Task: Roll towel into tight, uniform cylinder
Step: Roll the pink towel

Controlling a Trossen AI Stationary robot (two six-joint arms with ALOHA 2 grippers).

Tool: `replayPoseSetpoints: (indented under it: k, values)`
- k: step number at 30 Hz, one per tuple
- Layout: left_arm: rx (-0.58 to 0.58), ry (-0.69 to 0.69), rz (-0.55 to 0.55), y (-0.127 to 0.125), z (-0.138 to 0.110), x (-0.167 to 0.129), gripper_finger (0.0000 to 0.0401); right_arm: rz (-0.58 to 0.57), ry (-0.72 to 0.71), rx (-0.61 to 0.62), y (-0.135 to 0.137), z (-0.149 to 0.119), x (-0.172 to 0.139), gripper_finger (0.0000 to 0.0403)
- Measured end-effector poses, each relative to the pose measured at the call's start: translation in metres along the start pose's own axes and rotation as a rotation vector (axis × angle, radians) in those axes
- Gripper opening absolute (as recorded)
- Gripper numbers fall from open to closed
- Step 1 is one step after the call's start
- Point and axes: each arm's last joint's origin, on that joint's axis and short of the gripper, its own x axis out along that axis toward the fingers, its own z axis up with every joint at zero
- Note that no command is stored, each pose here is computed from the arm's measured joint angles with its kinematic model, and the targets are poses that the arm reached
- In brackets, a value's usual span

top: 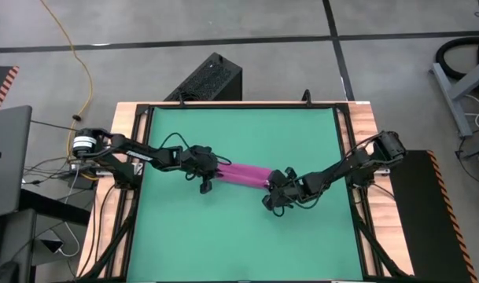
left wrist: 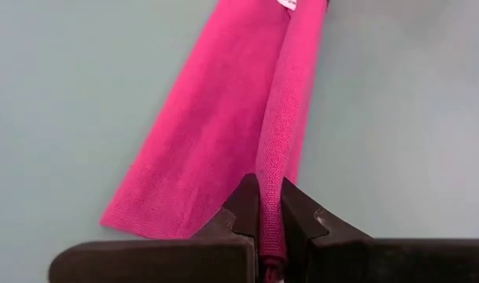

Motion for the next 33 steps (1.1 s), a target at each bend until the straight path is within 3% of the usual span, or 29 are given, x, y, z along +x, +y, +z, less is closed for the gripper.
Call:
replayPoseSetpoints:
  k: [19,25,33]
  values:
    - [-0.003,0.057,0.039,0.004,-0.015,0.020,0.0007,-0.056,0.074,0.006,-0.003,-0.015,0.018,0.0034]
    - [0.006,0.081,0.100,0.004,-0.019,0.024,0.0061,-0.052,0.081,0.003,-0.002,-0.017,0.019,0.0034]
    - [-0.020,0.102,0.063,0.003,-0.018,0.019,0.0151,-0.049,0.087,0.001,-0.002,-0.018,0.019,0.0034]
